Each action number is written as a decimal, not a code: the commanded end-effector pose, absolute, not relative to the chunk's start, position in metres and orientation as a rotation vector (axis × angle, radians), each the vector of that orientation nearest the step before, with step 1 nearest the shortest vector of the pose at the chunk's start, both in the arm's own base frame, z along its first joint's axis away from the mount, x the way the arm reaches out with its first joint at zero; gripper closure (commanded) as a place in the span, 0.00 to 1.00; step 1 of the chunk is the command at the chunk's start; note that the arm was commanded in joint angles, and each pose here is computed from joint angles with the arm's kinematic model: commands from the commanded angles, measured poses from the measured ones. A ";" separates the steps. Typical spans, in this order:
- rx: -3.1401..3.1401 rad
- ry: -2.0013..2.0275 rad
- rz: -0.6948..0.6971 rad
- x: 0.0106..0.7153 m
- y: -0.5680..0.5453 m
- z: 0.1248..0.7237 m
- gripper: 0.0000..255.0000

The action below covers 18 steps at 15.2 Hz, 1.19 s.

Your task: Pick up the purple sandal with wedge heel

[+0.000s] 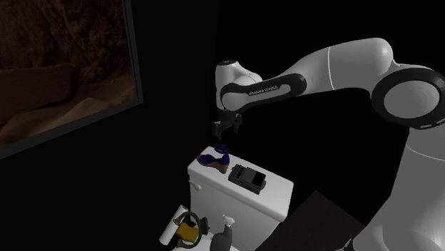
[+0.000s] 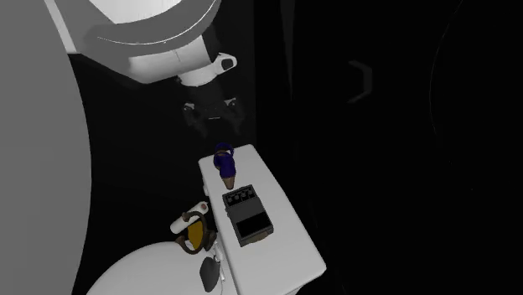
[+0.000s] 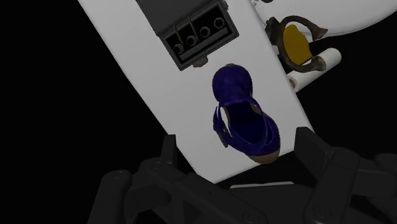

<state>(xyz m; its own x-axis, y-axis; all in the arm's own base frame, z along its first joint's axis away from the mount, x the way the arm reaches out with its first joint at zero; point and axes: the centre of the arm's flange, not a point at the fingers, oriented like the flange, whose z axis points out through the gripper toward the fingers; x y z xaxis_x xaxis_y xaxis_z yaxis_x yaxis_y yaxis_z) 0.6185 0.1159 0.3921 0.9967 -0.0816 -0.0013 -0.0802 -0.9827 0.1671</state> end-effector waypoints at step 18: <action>2.930 -0.148 -0.041 0.676 0.129 0.301 1.00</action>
